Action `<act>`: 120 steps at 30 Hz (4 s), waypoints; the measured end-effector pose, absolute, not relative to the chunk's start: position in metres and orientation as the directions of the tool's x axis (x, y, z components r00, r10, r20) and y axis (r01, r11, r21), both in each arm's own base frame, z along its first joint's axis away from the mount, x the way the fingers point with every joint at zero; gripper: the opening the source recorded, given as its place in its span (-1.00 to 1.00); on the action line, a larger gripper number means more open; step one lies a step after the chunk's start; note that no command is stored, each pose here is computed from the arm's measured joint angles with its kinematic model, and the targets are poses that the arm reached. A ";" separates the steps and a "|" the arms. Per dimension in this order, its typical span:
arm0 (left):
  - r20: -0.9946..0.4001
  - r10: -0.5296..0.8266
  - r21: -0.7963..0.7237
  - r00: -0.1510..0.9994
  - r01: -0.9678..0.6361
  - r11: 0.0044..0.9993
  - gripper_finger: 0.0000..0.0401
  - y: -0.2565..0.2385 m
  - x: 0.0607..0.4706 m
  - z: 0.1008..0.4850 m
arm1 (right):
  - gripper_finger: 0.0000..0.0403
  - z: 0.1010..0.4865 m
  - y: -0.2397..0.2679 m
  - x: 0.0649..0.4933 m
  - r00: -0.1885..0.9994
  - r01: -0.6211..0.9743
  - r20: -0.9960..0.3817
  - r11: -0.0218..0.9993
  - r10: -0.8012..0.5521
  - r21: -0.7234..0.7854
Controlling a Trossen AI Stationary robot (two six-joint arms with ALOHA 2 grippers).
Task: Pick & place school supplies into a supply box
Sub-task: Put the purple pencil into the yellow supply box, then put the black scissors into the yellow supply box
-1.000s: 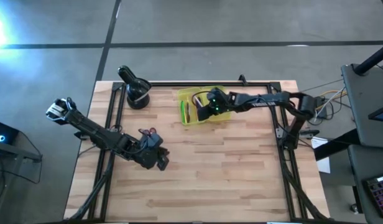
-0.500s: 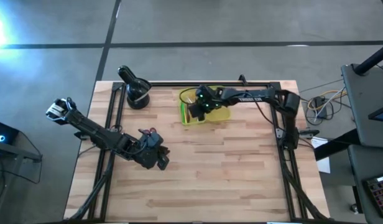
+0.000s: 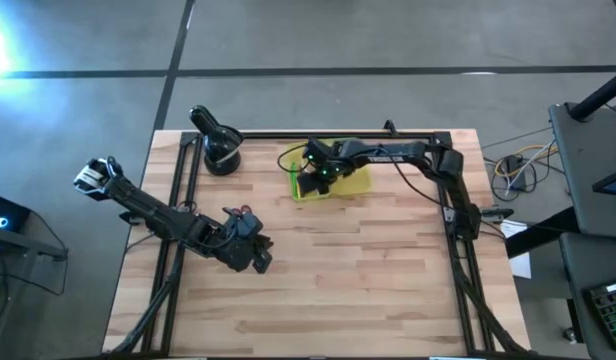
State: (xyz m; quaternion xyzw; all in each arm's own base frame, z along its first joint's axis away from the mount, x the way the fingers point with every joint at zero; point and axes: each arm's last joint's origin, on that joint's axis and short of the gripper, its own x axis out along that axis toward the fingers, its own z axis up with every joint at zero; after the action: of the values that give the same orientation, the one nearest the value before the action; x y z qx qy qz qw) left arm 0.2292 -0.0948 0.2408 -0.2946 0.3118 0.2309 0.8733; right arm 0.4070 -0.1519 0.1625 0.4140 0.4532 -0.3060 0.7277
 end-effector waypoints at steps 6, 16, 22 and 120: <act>-0.681 0.220 -0.365 0.699 -0.584 0.725 -0.69 -0.095 0.229 0.241 | -0.52 0.155 -0.150 0.406 0.377 0.826 -0.926 0.462 -0.030 0.322; -0.682 0.220 -0.335 0.698 -0.565 0.754 -0.69 -0.095 0.229 0.241 | -0.31 0.165 -0.149 0.411 0.441 0.774 -0.897 0.499 0.015 0.389; -0.689 0.224 -0.372 0.689 -0.602 0.706 -0.69 -0.094 0.228 0.240 | -0.34 0.203 -0.148 0.410 0.520 0.711 -0.854 0.561 -0.014 0.424; -0.962 0.260 -0.119 0.090 -0.988 -0.100 -0.70 0.009 0.214 0.141 | -0.69 0.307 -0.033 0.146 0.866 0.346 -0.496 0.796 -0.066 0.497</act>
State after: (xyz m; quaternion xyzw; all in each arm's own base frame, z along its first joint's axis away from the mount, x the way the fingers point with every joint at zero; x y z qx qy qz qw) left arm 0.2143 0.0088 0.1409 -0.4853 0.3752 0.5607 0.5561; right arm 0.1463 -0.0333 0.3066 0.2991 0.2337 -0.1123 0.9183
